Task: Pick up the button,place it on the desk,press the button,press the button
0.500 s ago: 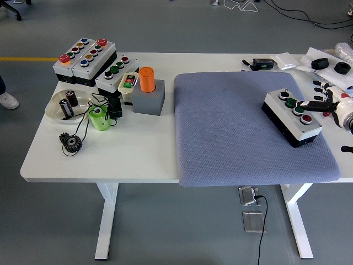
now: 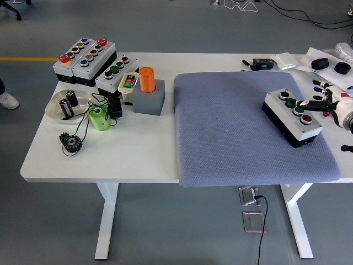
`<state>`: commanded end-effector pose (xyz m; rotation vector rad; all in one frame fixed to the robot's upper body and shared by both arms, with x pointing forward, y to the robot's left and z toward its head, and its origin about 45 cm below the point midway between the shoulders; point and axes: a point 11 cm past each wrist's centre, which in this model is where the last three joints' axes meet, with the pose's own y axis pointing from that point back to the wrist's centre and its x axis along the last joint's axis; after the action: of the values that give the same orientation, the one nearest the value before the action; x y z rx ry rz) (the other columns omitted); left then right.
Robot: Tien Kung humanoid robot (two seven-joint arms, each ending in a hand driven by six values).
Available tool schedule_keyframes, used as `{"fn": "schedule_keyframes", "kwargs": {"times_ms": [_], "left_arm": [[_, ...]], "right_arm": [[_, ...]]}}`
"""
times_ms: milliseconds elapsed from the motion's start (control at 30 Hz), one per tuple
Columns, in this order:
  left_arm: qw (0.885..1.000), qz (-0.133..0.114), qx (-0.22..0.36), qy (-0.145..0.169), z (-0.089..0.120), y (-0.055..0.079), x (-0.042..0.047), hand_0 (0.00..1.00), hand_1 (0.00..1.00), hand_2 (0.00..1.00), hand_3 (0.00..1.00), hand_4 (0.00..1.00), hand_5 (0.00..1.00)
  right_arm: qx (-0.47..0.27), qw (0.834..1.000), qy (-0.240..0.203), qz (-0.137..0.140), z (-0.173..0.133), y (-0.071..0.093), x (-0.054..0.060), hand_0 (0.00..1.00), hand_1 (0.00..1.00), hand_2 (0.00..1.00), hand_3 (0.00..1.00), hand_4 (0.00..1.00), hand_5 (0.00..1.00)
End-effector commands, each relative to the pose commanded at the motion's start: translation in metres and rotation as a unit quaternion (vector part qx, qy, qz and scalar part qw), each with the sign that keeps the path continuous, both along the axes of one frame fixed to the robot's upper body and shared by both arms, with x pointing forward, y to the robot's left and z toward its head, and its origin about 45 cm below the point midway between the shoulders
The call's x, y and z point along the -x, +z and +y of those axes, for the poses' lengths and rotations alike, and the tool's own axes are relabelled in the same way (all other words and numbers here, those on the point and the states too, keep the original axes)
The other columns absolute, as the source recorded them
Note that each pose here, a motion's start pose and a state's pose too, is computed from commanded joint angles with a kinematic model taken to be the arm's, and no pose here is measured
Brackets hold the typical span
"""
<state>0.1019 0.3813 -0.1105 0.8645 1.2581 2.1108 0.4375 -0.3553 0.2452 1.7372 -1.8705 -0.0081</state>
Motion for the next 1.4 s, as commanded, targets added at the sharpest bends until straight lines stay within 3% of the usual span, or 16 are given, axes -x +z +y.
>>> {"fn": "schedule_keyframes", "kwargs": {"times_ms": [367,1400], "left_arm": [[1.000,0.005,0.000,0.000,0.000,0.000,0.0027,0.656,0.704,0.725,0.519,0.323,0.966],[1.000,-0.002,-0.001,0.005,0.001,0.001,-0.0016,0.656,0.705,0.724,0.519,0.321,0.963]], "right_arm": [[-0.011,1.000,0.003,-0.004,0.002,0.003,-0.001,0.986,0.938,0.991,0.998,0.890,0.174],[-0.023,0.999,0.009,-0.028,0.002,0.015,-0.004,0.989,0.938,0.995,0.998,0.890,0.184]]}}
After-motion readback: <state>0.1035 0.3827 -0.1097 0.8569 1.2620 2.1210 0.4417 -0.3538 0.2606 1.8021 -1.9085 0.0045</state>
